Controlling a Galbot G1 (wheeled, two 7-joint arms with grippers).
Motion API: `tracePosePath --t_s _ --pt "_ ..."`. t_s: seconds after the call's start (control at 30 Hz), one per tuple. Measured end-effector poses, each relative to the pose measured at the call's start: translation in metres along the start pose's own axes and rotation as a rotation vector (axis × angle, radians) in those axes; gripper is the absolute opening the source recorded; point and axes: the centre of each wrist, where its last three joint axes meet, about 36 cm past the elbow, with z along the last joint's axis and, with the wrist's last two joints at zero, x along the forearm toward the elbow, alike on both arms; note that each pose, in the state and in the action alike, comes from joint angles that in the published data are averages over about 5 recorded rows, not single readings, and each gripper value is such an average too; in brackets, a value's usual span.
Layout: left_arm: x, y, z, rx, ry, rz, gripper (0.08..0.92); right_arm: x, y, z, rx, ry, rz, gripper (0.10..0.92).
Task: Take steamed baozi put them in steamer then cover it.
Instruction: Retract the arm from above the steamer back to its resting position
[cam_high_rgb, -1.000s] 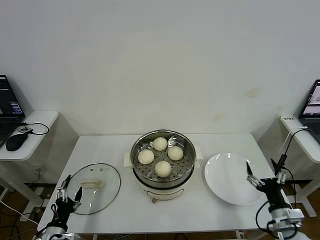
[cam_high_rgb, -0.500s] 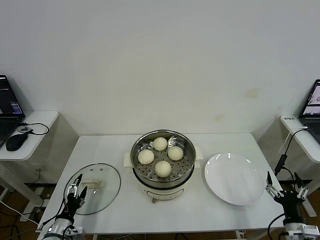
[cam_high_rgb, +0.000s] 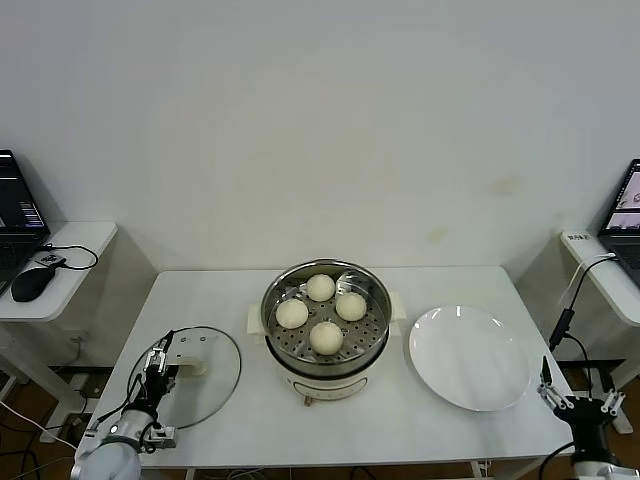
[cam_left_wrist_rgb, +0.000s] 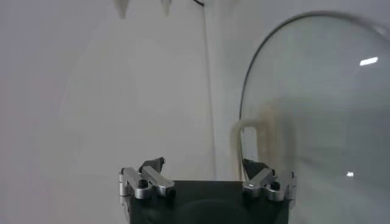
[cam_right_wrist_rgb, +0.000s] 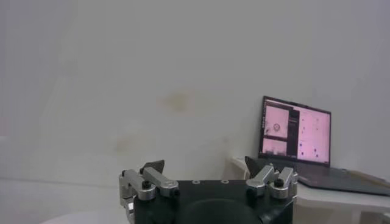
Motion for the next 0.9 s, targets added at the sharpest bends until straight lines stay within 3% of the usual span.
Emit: tracePosePath --t_s 0.33,0.9 --pt "-0.016 -0.005 0.003 0.004 0.004 0.007 0.808 0.005 0.002 0.007 0.001 0.01 -0.002 0.823" --pt "-0.013 -0.007 0.001 0.041 0.0 0.031 0.341 0.003 0.008 0.014 0.013 0.003 -0.04 0.823"
